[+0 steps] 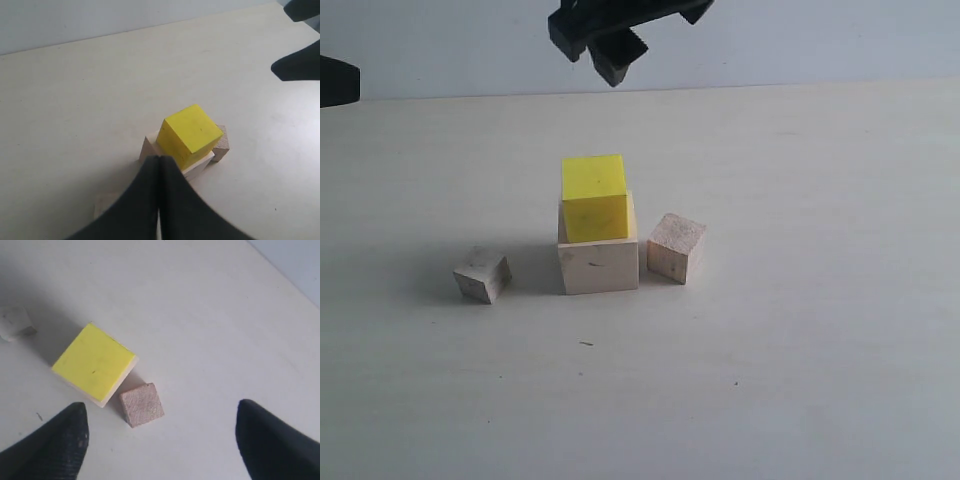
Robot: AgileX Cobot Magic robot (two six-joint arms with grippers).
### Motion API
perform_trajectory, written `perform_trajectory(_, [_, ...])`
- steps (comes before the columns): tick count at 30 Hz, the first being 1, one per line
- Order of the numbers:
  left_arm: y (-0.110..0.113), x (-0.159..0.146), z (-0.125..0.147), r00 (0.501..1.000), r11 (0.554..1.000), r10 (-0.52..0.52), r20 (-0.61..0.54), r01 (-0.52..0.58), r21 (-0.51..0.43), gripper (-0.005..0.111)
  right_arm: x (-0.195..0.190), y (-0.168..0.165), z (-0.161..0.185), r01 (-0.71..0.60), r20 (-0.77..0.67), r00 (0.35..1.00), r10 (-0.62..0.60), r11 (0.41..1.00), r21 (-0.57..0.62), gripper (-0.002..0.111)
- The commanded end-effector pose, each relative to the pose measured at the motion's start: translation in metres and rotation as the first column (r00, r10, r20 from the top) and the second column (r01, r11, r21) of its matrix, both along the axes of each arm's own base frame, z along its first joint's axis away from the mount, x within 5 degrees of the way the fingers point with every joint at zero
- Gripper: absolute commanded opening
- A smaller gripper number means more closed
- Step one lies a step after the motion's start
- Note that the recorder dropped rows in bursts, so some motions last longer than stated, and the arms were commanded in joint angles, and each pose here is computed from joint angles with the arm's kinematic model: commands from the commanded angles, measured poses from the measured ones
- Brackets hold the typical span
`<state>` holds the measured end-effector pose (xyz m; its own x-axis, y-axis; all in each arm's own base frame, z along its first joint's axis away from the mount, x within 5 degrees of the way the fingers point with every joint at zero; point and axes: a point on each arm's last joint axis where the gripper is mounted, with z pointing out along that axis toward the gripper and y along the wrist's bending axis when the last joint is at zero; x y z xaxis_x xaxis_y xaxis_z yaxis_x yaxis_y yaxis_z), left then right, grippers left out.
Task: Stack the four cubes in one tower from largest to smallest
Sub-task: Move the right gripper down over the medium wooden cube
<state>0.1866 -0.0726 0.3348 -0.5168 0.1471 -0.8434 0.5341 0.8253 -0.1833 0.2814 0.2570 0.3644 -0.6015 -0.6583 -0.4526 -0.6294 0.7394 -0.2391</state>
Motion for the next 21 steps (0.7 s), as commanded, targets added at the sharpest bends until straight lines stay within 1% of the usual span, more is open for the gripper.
perform_trajectory(1, [-0.002, -0.002, 0.001, 1.0, 1.0, -0.009, 0.0, 0.009, -0.014, 0.0, 0.011, -0.016, 0.005, 0.007, 0.026, 1.0, -0.006, 1.0, -0.024, 0.062])
perform_trajectory(2, [-0.002, -0.003, 0.001, 1.0, 1.0, -0.012, -0.004, 0.012, -0.013, 0.0, 0.019, -0.026, 0.004, 0.04, 0.023, 0.999, -0.04, 0.999, -0.027, 0.058])
perform_trajectory(3, [-0.002, -0.003, 0.001, 1.0, 1.0, -0.015, -0.006, 0.015, -0.013, 0.0, 0.023, -0.032, 0.001, 0.058, 0.017, 0.998, -0.058, 0.998, -0.035, 0.058])
perform_trajectory(5, [-0.003, -0.003, 0.001, 1.0, 1.0, -0.02, -0.012, 0.02, -0.015, 0.0, 0.033, -0.048, -0.014, 0.106, -0.023, 0.994, -0.108, 0.992, -0.074, 0.058])
perform_trajectory(6, [-0.004, -0.004, 0.001, 1.0, 0.999, -0.027, -0.012, 0.027, -0.016, 0.0, 0.035, -0.057, -0.028, 0.128, -0.059, 0.989, -0.135, 0.986, -0.103, 0.058])
perform_trajectory(7, [-0.006, -0.005, 0.001, 0.999, 0.999, -0.038, -0.012, 0.038, -0.016, 0.0, 0.035, -0.061, -0.041, 0.135, -0.086, 0.985, -0.146, 0.983, -0.127, 0.058])
perform_trajectory(8, [-0.009, -0.006, 0.001, 0.998, 0.998, -0.056, -0.012, 0.056, -0.016, 0.0, 0.036, -0.063, -0.055, 0.126, -0.095, 0.986, -0.14, 0.982, -0.139, 0.058])
perform_trajectory(9, [-0.01, -0.007, 0.001, 0.998, 0.998, -0.063, -0.012, 0.063, -0.016, 0.0, 0.035, -0.063, -0.063, 0.111, -0.099, 0.987, -0.126, 0.983, -0.144, 0.058])
perform_trajectory(11, [-0.015, -0.009, 0.0, 0.995, 0.995, -0.095, -0.015, 0.095, -0.012, 0.0, 0.033, -0.06, -0.085, 0.033, -0.112, 0.993, -0.049, 0.99, -0.139, 0.058])
perform_trajectory(14, [-0.017, -0.012, -0.001, 0.993, 0.993, -0.116, -0.032, 0.116, -0.011, 0.0, 0.029, -0.054, -0.102, -0.099, -0.125, 0.988, 0.086, 0.99, -0.101, 0.058])
perform_trajectory(15, [-0.017, -0.012, -0.001, 0.992, 0.993, -0.12, -0.036, 0.12, -0.011, 0.0, 0.027, -0.054, -0.109, -0.181, -0.137, 0.977, 0.164, 0.976, -0.118, 0.058])
perform_trajectory(17, [-0.017, -0.012, -0.001, 0.992, 0.992, -0.123, -0.039, 0.123, -0.009, 0.0, 0.022, -0.054, -0.117, -0.27, -0.165, 0.955, 0.248, 0.953, -0.135, 0.058])
perform_trajectory(19, [-0.018, -0.013, -0.001, 0.991, 0.992, -0.125, -0.04, 0.125, -0.008, 0.0, 0.02, -0.053, -0.121, -0.304, -0.174, 0.944, 0.281, 0.945, -0.122, 0.06])
perform_trajectory(21, [-0.017, -0.013, -0.002, 0.991, 0.992, -0.125, -0.04, 0.125, -0.007, 0.0, 0.019, -0.051, -0.125, -0.318, -0.176, 0.938, 0.297, 0.943, -0.1, 0.066])
